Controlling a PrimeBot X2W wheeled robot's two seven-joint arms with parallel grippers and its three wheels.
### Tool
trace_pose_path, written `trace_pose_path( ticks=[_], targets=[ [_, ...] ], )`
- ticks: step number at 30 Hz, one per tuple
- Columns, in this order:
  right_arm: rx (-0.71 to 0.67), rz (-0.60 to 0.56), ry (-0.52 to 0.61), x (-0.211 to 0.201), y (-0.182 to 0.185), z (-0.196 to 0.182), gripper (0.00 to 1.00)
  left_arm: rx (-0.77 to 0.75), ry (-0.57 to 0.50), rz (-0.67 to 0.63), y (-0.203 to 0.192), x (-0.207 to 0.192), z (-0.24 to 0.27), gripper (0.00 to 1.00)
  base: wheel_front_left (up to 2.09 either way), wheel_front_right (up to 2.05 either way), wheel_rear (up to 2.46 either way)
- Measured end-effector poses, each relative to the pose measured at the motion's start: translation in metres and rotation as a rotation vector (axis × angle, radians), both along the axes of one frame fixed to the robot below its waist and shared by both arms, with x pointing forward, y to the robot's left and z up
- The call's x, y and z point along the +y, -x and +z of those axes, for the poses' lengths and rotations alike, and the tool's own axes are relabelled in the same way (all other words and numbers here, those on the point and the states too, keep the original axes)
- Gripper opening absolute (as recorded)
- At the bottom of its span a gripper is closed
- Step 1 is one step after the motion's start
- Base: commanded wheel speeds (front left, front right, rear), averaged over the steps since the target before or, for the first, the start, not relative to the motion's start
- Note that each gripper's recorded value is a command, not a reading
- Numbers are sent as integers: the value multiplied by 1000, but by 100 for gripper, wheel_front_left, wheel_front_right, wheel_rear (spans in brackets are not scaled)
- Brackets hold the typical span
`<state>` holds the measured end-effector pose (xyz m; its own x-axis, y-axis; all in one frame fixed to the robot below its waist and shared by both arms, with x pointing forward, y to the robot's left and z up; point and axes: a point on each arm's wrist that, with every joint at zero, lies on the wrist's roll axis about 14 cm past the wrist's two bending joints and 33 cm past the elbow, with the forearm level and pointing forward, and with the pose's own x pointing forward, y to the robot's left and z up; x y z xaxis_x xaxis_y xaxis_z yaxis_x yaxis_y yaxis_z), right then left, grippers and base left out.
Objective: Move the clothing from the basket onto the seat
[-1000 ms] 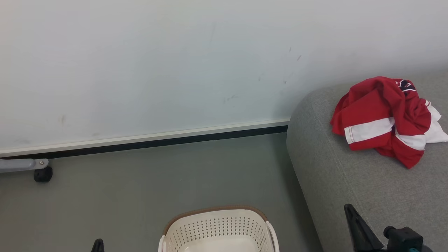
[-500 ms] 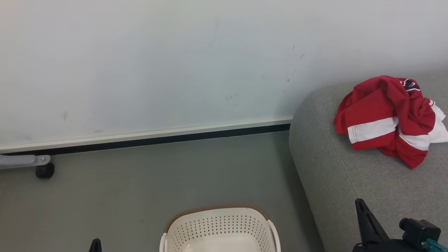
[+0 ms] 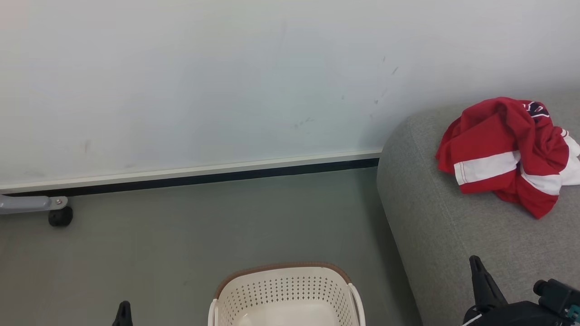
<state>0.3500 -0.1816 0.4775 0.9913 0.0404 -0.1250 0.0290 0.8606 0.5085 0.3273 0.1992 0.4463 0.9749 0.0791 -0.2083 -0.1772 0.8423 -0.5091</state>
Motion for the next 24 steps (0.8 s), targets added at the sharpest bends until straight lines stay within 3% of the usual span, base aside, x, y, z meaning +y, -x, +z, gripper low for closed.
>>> trace_pose_path(
  ticks=[24],
  targets=[
    [45,-75,-369,-10,-13,-3,0,0,368,47,-17,-2,1,0,0,0,0]
  ],
)
